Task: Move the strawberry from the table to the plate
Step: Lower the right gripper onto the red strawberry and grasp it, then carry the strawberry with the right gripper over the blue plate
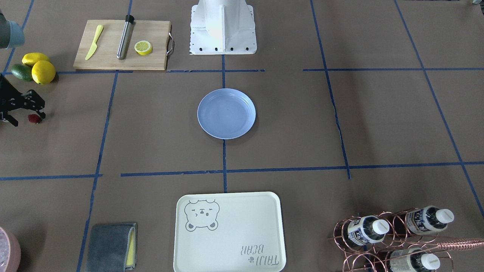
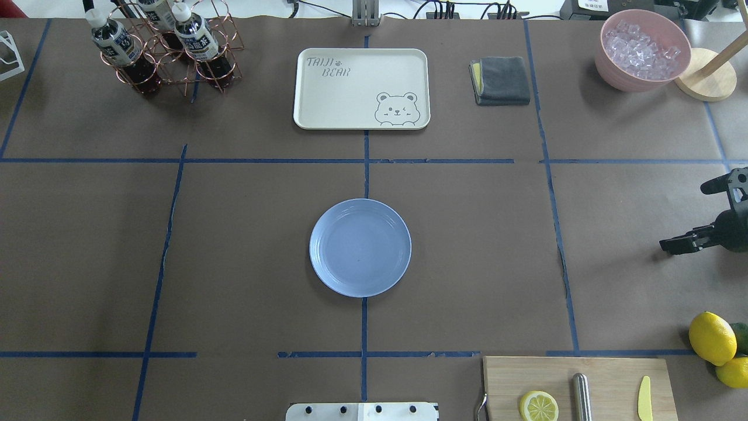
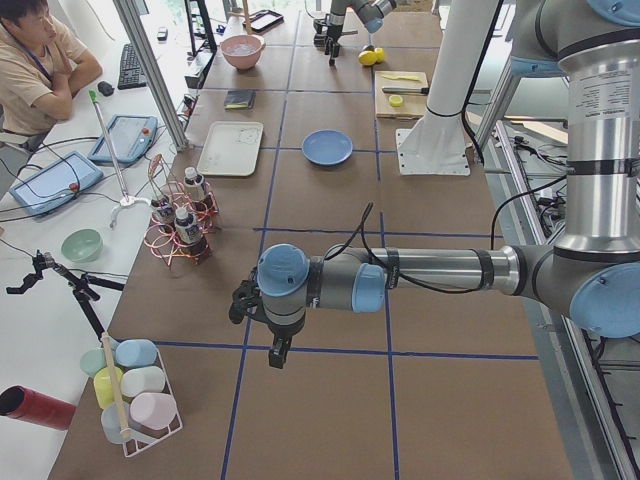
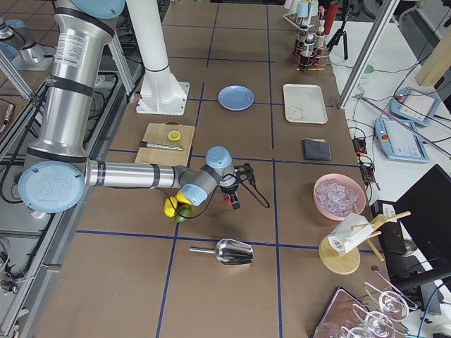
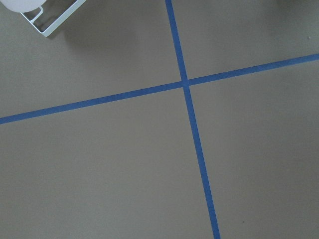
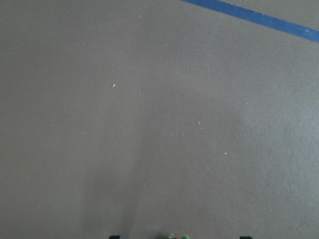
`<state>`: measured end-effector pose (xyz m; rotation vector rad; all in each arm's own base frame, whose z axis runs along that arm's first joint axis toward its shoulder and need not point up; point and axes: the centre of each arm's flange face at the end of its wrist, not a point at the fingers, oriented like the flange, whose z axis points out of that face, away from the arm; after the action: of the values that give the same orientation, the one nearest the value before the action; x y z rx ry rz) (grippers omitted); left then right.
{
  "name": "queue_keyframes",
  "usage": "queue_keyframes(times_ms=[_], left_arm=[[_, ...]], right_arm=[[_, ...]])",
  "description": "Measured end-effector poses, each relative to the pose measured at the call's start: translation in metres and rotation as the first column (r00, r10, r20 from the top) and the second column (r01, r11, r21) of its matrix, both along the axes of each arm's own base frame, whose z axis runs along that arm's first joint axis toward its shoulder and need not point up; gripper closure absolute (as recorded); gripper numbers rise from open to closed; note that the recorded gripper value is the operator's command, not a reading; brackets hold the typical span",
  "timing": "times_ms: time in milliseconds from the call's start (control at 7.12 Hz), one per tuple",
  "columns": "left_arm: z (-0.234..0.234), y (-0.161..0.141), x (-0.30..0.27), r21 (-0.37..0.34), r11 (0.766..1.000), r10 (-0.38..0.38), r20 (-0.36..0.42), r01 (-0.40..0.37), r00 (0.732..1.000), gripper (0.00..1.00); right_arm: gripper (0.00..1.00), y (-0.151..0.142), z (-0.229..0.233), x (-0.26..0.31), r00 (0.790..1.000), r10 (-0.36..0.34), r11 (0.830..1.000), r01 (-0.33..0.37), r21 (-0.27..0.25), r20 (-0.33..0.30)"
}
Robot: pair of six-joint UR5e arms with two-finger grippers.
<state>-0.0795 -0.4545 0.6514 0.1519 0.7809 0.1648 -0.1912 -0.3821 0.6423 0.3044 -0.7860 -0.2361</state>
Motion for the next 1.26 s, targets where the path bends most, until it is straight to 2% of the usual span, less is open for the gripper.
queue_keyframes(times_ms=[140,421,702,983,1264], left_arm=[[0.0,0.0,0.0,0.0,1.0,0.0,0.0,0.0,1.0,0.0],[0.0,0.0,0.0,0.001,1.0,0.0,0.0,0.0,1.0,0.0],[-0.001,0.0,0.0,0.003,1.0,0.0,0.0,0.0,1.0,0.0],[-0.003,-0.001,0.0,0.006,1.0,0.0,0.0,0.0,1.0,0.0],[-0.002,0.002,0.0,0.003,1.0,0.0,0.0,0.0,1.0,0.0]], right_arm=[[1.0,0.002,0.0,-0.002,1.0,-0.009,1.0,0.009,0.0,0.001],[1.0,0.003,-0.004,-0.003,1.0,-0.012,1.0,0.012,0.002,0.013],[1.0,-0.002,-0.045,-0.011,0.997,0.022,1.0,-0.022,0.0,0.071],[1.0,-0.022,-0.137,-0.048,0.986,0.072,0.997,-0.065,-0.05,0.149],[1.0,-0.046,-0.253,-0.124,0.971,0.109,0.988,-0.082,-0.13,0.215]])
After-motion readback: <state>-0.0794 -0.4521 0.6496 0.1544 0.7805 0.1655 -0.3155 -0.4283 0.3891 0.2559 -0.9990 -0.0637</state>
